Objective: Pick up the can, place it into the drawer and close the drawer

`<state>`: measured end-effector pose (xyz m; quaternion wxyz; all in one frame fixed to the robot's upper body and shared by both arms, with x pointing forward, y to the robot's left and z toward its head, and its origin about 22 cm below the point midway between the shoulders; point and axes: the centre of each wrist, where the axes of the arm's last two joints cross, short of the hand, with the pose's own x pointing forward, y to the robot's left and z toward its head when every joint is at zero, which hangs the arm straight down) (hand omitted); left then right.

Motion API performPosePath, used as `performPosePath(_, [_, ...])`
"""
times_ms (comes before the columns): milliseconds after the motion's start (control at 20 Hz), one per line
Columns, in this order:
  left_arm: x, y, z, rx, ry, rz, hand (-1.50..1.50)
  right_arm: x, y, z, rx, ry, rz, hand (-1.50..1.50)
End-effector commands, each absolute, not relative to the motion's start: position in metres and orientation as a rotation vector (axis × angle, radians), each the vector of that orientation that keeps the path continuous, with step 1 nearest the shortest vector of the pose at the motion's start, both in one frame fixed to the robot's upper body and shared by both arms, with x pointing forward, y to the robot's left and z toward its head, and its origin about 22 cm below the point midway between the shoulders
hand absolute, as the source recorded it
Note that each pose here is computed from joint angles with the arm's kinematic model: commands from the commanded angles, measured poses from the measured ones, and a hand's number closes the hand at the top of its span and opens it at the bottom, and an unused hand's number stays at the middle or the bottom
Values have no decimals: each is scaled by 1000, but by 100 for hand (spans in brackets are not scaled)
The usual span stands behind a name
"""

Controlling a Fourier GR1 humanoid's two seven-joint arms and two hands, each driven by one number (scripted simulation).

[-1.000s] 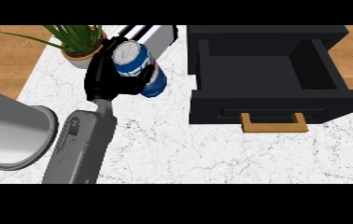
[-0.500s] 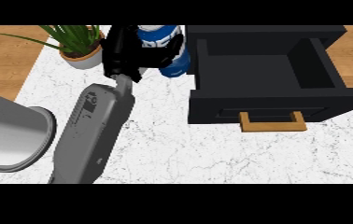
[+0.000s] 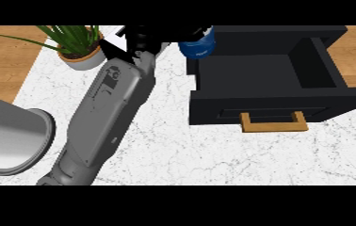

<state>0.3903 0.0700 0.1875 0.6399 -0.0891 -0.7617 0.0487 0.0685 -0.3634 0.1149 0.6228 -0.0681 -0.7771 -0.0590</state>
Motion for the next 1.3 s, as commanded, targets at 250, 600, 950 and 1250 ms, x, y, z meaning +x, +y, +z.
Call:
performPosePath(250, [409, 24, 219, -197, -1718, 83, 150, 77, -362, 122, -131, -1800, -129, -150])
performPosePath(600, [418, 8, 218, -176, -1732, 78, 150, 70, -365, 104, -134, -1784, -119, -150])
performPosePath(950, [408, -20, 229, -151, -1700, 56, 150, 77, -371, 113, -129, -1806, -131, -150])
performPosePath(1250, [419, -14, 207, -115, -1692, 28, 150, 89, -353, 132, -139, -1797, -112, -150])
